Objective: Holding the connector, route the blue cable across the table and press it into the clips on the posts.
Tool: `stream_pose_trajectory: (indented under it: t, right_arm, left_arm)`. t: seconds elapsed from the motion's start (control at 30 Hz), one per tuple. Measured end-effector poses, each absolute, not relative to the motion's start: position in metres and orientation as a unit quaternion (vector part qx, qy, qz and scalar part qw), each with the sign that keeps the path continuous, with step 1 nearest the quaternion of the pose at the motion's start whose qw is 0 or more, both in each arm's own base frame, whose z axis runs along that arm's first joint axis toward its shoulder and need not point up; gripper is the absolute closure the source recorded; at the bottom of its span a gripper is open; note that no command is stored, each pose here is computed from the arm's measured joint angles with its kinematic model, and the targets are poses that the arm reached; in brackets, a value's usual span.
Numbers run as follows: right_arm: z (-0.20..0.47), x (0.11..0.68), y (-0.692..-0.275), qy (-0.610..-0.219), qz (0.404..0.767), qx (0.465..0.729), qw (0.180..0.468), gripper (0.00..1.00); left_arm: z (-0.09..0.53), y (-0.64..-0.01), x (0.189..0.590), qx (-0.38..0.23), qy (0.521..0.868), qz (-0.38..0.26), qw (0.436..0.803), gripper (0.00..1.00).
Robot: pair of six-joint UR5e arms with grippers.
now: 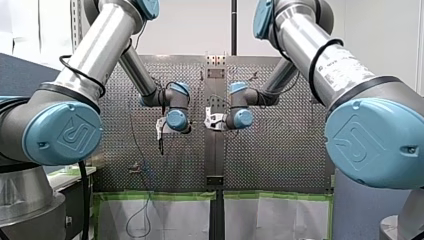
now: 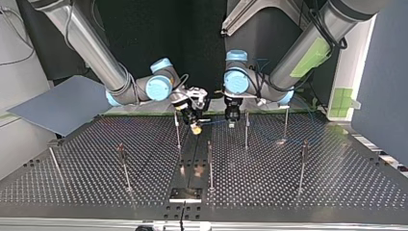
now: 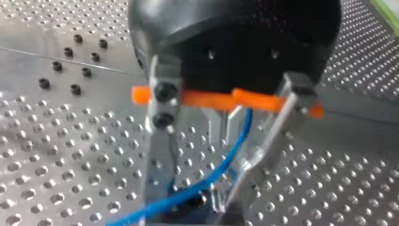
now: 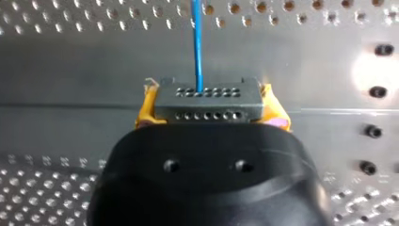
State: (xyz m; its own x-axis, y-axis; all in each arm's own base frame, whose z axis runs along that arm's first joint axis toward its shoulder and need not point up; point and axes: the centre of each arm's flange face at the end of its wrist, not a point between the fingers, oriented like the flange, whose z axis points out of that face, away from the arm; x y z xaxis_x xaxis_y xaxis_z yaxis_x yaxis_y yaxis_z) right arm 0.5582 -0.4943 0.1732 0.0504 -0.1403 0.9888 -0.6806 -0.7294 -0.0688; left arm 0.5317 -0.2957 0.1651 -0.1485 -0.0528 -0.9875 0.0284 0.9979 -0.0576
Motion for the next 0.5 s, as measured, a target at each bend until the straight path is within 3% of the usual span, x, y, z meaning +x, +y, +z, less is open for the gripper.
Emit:
stream_pose_trajectory:
  t: [0.5]
  right_arm:
    - [0.228, 0.535, -0.492, -0.323, 0.608, 0.684, 0.24, 1.0]
  left_arm:
    - [0.209, -0.298, 0.521, -0.016, 0.737, -0.046, 0.674, 1.0]
